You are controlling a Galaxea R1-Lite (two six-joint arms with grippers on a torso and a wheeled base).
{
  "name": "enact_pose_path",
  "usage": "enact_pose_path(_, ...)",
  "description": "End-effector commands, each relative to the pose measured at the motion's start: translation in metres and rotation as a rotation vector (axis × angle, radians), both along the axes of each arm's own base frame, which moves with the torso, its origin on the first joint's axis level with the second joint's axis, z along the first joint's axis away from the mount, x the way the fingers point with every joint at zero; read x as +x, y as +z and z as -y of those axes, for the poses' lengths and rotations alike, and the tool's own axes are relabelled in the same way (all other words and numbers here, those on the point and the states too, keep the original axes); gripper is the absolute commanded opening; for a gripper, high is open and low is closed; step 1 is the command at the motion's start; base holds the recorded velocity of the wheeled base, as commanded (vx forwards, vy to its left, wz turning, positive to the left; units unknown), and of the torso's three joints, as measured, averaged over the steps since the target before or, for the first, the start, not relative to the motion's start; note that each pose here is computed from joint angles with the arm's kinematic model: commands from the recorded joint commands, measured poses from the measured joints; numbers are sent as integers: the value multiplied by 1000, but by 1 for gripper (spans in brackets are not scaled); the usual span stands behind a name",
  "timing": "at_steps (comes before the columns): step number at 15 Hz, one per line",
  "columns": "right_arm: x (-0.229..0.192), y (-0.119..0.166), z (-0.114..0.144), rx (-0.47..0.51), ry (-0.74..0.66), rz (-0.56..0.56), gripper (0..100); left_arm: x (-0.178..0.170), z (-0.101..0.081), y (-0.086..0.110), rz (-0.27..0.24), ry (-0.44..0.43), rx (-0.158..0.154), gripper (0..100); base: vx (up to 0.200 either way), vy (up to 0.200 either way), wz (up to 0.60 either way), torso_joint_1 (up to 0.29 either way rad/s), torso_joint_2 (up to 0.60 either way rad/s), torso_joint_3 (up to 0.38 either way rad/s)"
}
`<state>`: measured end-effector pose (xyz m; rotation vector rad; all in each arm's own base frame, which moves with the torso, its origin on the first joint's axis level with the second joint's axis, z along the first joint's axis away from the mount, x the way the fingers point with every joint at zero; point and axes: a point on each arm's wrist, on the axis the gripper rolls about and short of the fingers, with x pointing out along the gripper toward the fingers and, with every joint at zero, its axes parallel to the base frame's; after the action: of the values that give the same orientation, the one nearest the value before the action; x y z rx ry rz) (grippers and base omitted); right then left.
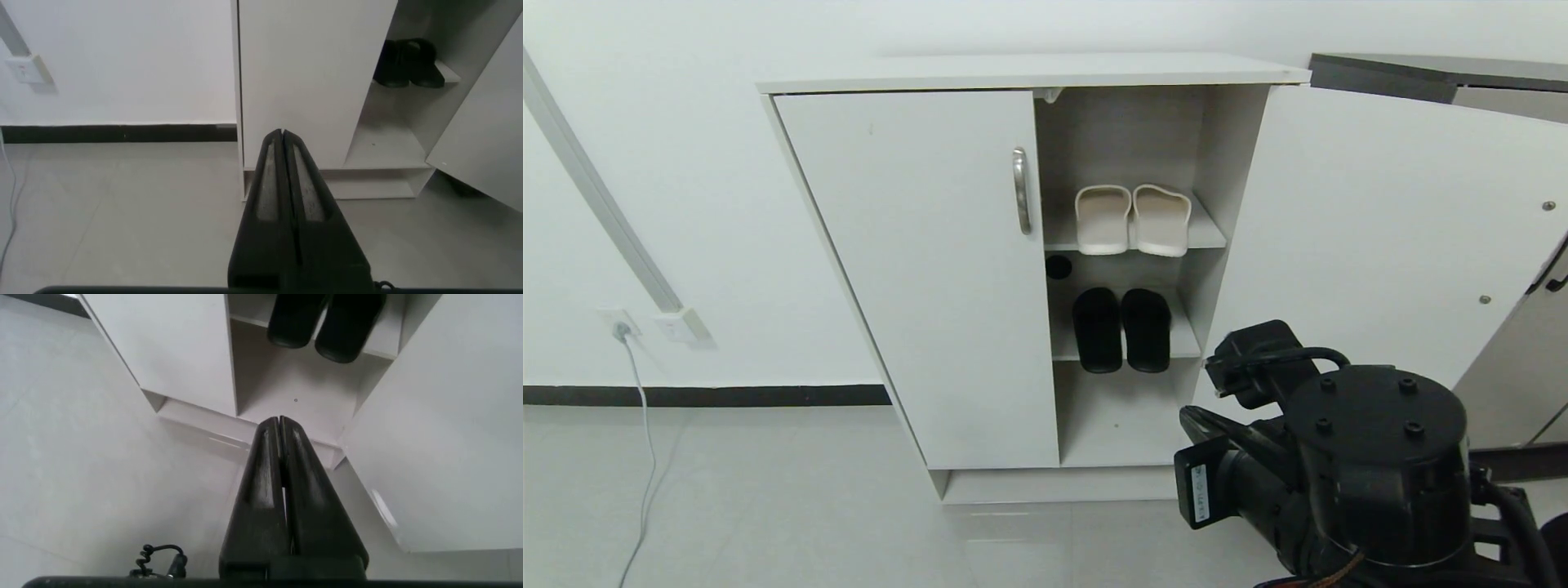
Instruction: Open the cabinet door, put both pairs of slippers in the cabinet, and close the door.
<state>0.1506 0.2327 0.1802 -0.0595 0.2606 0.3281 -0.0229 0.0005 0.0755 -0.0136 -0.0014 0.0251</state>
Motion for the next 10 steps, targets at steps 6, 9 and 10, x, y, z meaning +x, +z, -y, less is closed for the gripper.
enact_pose_path(6,1,-1,-1,2,1,1,0,0,0,0,-1,1,0,0,0,0,0,0,0,0)
enact_pose_path(9,0,0,-1,3,1,2,0,0,0,0,-1,1,0,0,0,0,0,4,-162,-266)
enact_pose_path(10,0,0,-1,3,1,2,0,0,0,0,-1,1,0,0,0,0,0,17,-281,-373)
